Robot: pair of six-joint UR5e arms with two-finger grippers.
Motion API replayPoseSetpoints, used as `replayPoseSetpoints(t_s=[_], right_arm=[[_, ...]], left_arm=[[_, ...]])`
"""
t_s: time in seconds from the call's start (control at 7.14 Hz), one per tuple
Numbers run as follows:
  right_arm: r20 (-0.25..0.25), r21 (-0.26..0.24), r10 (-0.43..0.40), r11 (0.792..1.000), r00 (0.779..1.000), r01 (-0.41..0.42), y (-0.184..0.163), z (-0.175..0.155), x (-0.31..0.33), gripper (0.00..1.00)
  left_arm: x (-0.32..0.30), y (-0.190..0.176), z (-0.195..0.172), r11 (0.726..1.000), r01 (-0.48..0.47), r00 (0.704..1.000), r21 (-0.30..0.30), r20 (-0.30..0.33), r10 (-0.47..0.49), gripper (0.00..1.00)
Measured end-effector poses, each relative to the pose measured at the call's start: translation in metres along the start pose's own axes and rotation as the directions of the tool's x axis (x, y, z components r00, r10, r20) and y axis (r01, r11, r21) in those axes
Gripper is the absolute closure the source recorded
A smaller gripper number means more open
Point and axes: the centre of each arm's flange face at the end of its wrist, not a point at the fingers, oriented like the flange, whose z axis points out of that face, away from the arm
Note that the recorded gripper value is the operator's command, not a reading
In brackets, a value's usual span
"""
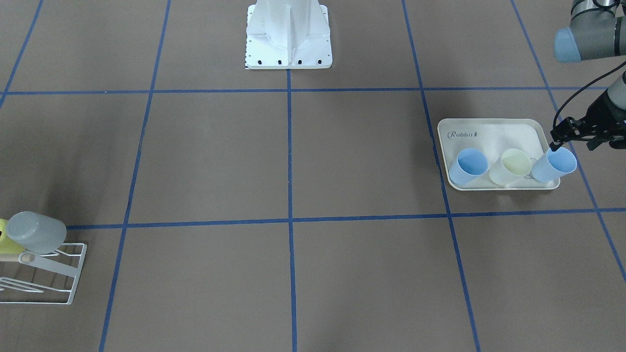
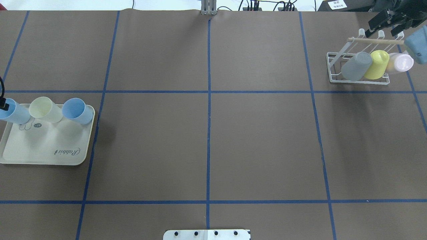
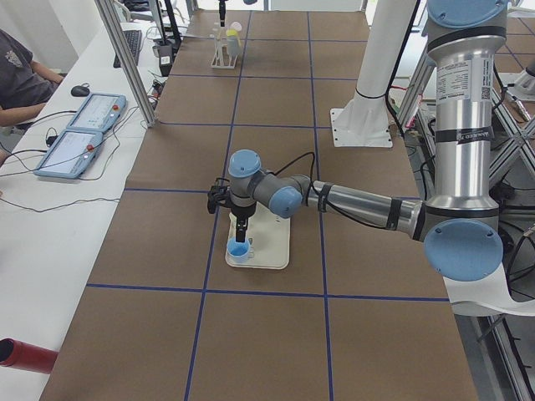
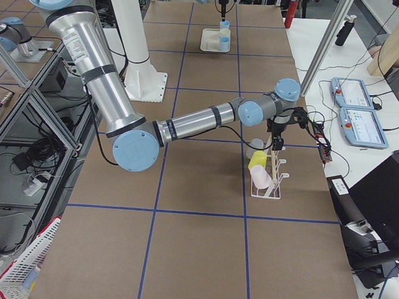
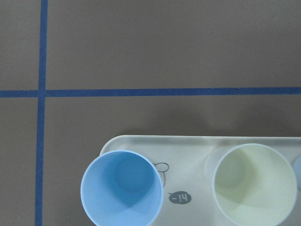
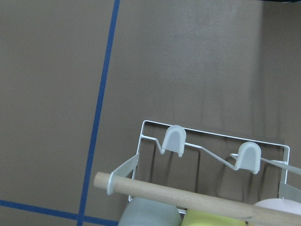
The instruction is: Transfer IKEA cup to right arm and place on rack
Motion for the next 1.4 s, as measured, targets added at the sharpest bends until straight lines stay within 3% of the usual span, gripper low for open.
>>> replayPoseSetpoints(t_s=[0.56, 0.7, 0.84, 0.98, 1.12, 1.4], right_arm=[[0.013, 0.004, 0.016, 1.0, 1.0, -0.016, 0.003, -0.002, -0.018, 0.01], [0.015, 0.005, 0.015, 1.0, 1.0, -0.015, 0.004, -0.002, -0.019, 0.01], [0.016, 0.005, 0.014, 1.0, 1.0, -0.014, 0.004, -0.002, -0.02, 0.01], [0.018, 0.006, 0.014, 1.0, 1.0, -0.015, 0.005, -0.003, -0.023, 0.01], [0.022, 0.009, 0.02, 1.0, 1.0, -0.02, 0.007, -0.004, -0.028, 0.01], [0.031, 0.011, 0.027, 1.0, 0.999, -0.028, 0.011, -0.005, -0.041, 0.01]], left_arm=[[-0.028, -0.016, 0.029, 0.999, 0.033, 0.999, -0.036, 0.024, -0.032, 0.0], [-0.032, -0.017, 0.034, 0.998, 0.041, 0.999, -0.04, 0.025, -0.04, 0.31], [-0.035, -0.016, 0.038, 0.998, 0.051, 0.998, -0.041, 0.024, -0.05, 0.52], [-0.037, -0.016, 0.039, 0.997, 0.068, 0.997, -0.041, 0.024, -0.067, 0.92], [-0.036, -0.016, 0.039, 0.995, 0.094, 0.995, -0.038, 0.021, -0.093, 1.0], [-0.027, -0.017, 0.035, 0.991, 0.122, 0.992, -0.056, -0.022, -0.123, 1.0]])
